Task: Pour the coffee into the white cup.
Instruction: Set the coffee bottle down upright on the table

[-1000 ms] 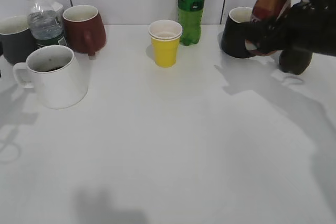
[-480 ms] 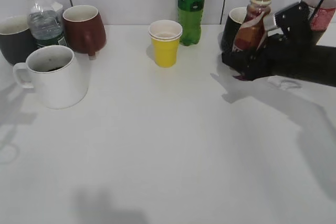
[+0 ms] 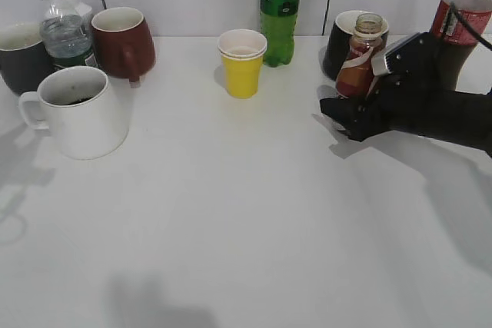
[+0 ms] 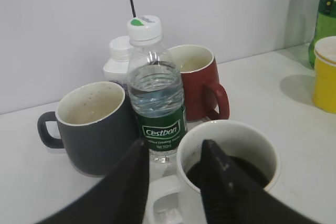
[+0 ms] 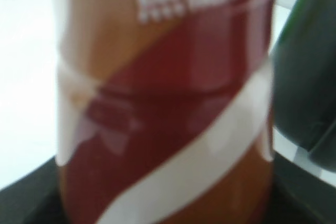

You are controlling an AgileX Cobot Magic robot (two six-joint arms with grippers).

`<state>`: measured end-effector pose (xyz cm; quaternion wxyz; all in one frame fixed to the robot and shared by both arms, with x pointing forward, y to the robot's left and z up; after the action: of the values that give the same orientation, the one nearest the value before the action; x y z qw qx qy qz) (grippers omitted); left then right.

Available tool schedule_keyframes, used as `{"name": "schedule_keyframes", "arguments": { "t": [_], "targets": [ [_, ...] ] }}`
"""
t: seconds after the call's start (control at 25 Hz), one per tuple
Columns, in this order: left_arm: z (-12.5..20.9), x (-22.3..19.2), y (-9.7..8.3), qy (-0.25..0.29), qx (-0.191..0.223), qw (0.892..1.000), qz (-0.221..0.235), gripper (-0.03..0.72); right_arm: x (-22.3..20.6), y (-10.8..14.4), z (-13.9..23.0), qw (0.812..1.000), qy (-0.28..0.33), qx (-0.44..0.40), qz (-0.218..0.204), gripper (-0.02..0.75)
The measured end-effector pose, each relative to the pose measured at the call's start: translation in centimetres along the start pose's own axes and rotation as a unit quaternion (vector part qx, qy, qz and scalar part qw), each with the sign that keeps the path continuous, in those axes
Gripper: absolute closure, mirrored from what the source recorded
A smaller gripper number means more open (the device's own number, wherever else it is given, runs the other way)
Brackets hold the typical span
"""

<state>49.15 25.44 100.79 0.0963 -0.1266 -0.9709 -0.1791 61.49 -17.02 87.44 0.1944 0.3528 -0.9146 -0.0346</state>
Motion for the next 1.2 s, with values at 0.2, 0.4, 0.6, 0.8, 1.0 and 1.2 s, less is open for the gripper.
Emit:
{"name": "schedule_keyframes", "arguments": {
  "t": [0.2,0.4,0.6,0.8,1.0,1.2],
  "targets": [
    [0.0,0.0,-0.1,-0.001,-0.003,1.0,0.002,0.431,-0.3,-0.2,0.3,1.0,-0.01,-0.011,0.0,0.211],
    [0.0,0.0,-0.1,0.0,-0.003,1.0,0.002,0.431,-0.4,-0.2,0.4,1.0,-0.016,-0.016,-0.002,0.211],
    [0.0,0.0,-0.1,0.0,-0.004,1.0,0.002,0.431,-0.4,-0.3,0.6,0.999,-0.006,-0.046,0.003,0.113],
    [0.3,0.0,-0.1,0.011,-0.004,1.0,0.004,0.431,0.0,-0.5,0.8,0.999,0.016,-0.047,0.016,0.078],
    [1.1,0.0,-0.2,0.04,0.003,0.999,0.008,0.431,1.1,-0.2,1.0,0.998,0.04,-0.044,0.035,0.076],
    [2.1,0.1,-0.3,0.077,0.031,0.997,0.007,0.427,2.6,0.0,0.5,0.996,0.06,-0.034,0.061,0.074]
  ]
}}
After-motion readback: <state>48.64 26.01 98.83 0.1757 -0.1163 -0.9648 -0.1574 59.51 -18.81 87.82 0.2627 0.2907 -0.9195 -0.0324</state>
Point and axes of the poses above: a point on each arm's last joint axis where the gripper is mounted, x pointing back along that axis away from the gripper, y along the wrist's bending axis when the last joint is at zero, z = x × y, the point moved 5 cm from there along -x, pointing out along that axis toward the gripper, and after that the axes turned 12 degrees about -x, right-handed, at the moved point
